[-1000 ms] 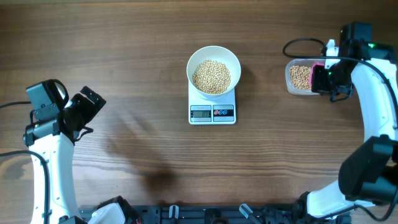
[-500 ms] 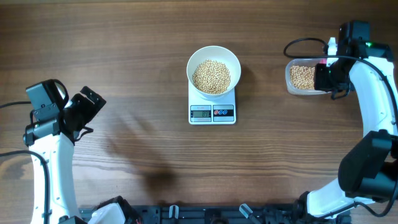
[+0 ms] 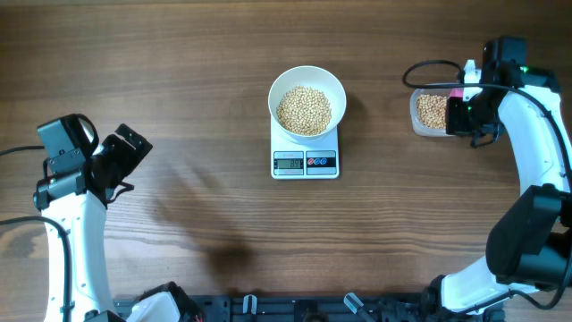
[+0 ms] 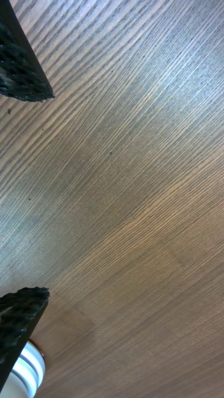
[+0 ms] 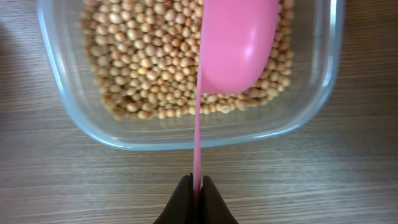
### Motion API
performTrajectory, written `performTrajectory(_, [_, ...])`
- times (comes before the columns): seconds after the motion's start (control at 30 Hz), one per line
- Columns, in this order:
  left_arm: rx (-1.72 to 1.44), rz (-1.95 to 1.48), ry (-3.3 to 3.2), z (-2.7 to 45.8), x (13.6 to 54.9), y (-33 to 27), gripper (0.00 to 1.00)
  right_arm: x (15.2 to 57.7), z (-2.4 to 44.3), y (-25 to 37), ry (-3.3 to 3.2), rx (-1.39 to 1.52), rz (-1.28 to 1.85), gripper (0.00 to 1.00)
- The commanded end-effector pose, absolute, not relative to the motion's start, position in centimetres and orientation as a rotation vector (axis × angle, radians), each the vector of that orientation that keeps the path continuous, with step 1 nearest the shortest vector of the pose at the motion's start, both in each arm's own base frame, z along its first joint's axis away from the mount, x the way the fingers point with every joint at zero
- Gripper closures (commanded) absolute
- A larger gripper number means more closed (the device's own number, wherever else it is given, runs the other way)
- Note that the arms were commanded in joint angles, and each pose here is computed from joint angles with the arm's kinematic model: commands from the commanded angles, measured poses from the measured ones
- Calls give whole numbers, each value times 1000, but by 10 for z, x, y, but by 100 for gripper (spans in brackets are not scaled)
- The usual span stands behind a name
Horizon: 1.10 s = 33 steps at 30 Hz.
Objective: Scoop item into bowl and weigh 150g on scale
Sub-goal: 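Lower the pink scoop into the soybeans with the right gripper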
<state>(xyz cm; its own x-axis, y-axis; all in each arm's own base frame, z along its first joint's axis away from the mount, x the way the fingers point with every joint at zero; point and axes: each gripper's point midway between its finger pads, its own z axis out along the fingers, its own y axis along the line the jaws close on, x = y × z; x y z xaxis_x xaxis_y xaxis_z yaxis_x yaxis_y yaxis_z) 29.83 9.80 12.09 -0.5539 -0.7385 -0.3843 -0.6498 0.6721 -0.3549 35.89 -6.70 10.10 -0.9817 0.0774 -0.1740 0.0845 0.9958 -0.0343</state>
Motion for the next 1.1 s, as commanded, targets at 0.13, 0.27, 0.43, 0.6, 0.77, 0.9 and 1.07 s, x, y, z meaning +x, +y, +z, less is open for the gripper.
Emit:
performTrajectory(0.13, [-1051, -239, 2385, 121, 298, 98, 0, 359, 94, -41, 2977, 59, 97, 96])
performTrajectory(0.27, [-1051, -239, 2385, 121, 298, 98, 0, 354, 88, -37, 2992, 50, 131, 95])
performTrajectory(0.43, [-1051, -239, 2385, 121, 298, 98, 0, 340, 70, -30, 3034, 53, 184, 96])
performTrajectory(0.6, [-1051, -239, 2385, 121, 298, 98, 0, 343, 74, -9, 3001, 47, 366, 96])
performTrajectory(0.77, [-1051, -239, 2385, 121, 298, 98, 0, 345, 77, 1, 2978, 63, 463, 96])
performTrajectory(0.9, [-1051, -239, 2385, 121, 298, 98, 0, 347, 80, 7, 2958, 68, 521, 96])
performTrajectory(1.07, [-1051, -239, 2385, 121, 298, 98, 0, 348, 80, 7, 2956, 97, 530, 96])
